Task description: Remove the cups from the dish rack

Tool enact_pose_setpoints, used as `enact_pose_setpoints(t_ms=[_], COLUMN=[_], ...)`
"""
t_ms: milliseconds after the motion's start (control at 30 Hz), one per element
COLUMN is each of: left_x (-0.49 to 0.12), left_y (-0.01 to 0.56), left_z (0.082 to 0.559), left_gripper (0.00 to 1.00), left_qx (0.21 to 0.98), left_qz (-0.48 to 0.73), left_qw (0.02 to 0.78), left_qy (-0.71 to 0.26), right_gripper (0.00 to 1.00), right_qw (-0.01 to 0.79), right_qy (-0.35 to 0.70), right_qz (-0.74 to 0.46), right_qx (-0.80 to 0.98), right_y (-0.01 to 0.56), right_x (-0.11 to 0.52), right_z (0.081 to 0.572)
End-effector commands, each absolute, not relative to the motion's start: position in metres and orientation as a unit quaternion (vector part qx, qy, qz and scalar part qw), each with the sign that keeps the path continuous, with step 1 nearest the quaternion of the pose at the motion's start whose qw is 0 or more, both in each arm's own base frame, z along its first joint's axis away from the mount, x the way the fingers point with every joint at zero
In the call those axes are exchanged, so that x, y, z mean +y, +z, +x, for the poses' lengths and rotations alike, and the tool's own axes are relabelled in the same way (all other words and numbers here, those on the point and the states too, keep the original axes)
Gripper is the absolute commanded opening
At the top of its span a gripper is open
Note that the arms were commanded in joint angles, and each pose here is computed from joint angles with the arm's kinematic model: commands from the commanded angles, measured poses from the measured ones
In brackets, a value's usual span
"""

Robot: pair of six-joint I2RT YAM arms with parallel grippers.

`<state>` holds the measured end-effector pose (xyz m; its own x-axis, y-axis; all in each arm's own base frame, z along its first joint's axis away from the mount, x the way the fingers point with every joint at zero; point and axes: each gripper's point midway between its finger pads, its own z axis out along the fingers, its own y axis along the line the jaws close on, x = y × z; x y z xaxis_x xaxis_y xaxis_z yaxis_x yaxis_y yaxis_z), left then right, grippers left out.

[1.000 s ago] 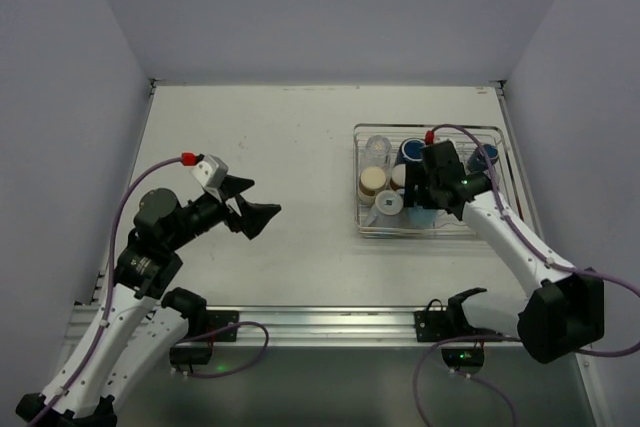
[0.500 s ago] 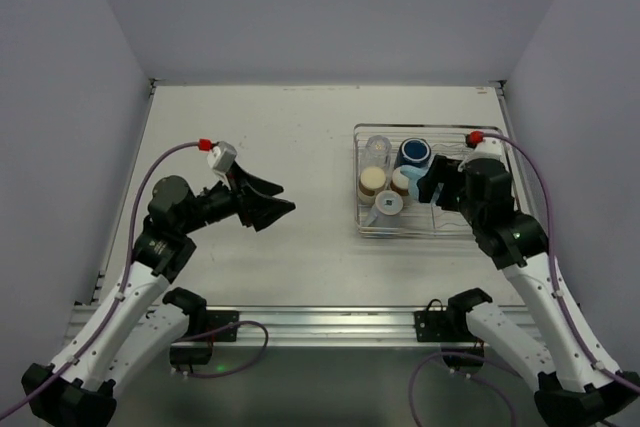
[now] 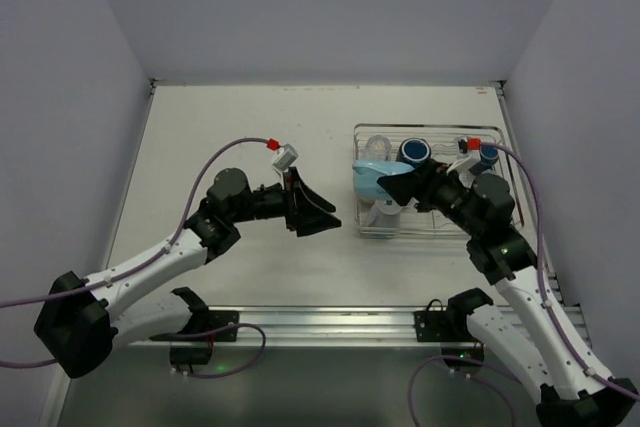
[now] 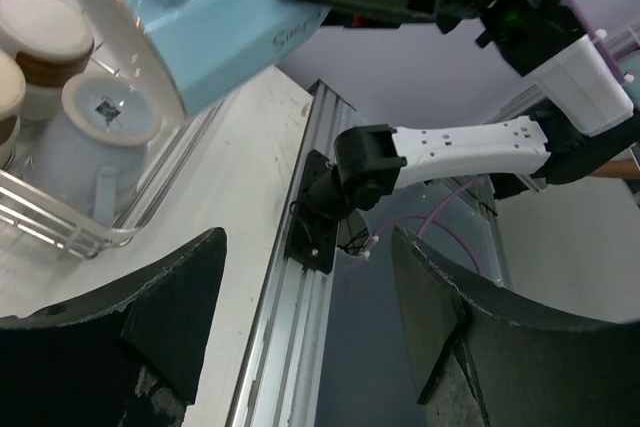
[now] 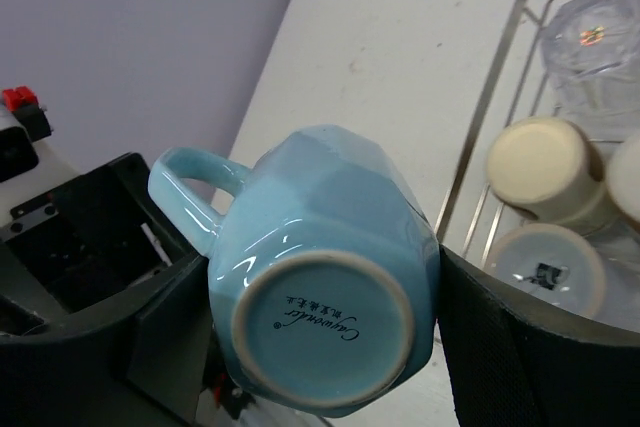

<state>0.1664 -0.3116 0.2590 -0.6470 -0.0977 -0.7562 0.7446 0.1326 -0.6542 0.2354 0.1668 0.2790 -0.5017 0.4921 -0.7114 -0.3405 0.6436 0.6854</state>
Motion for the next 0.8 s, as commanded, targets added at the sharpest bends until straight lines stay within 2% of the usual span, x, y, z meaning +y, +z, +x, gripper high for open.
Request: enact_pose_setpoints(t_ms=[0, 267, 533, 667, 767], left_x=[-0.325, -0.352, -0.355, -0.341, -0.324], left_y=[0.316, 0.312, 0.309, 0.316, 0.306], left_z=[0.178, 0.185, 0.187, 0.177, 0.179], left_gripper=[0.71, 0.71, 0.68, 0.73, 0.79], left_qx=[0.606, 0.596, 0.602, 0.604, 0.632], left_qz=[0.245, 0.253, 0.256, 0.273, 0.271], left_qw=[0.416, 0.407, 0.421, 0.438, 0.457], left_qy=[-0.633, -0.644, -0.628, -0.608, -0.564], right_gripper=[0.07, 0.07, 0.07, 0.05, 0.05], right_qw=[0.511, 0.451, 0.462, 0.481, 0.481], right_qy=[0.557, 0.61, 0.607, 0.59, 0.588], right_qz=[-0.004, -0.019, -0.015, -0.004, -0.007], right_qx=[0.655, 0.651, 0.647, 0.649, 0.65], right_y=[0.35, 0.337, 0.338, 0.339, 0.342], right_x=[0.198, 0.224, 0.226, 0.22, 0.221], right_z=[0.216, 0.208, 0.209, 0.216, 0.216])
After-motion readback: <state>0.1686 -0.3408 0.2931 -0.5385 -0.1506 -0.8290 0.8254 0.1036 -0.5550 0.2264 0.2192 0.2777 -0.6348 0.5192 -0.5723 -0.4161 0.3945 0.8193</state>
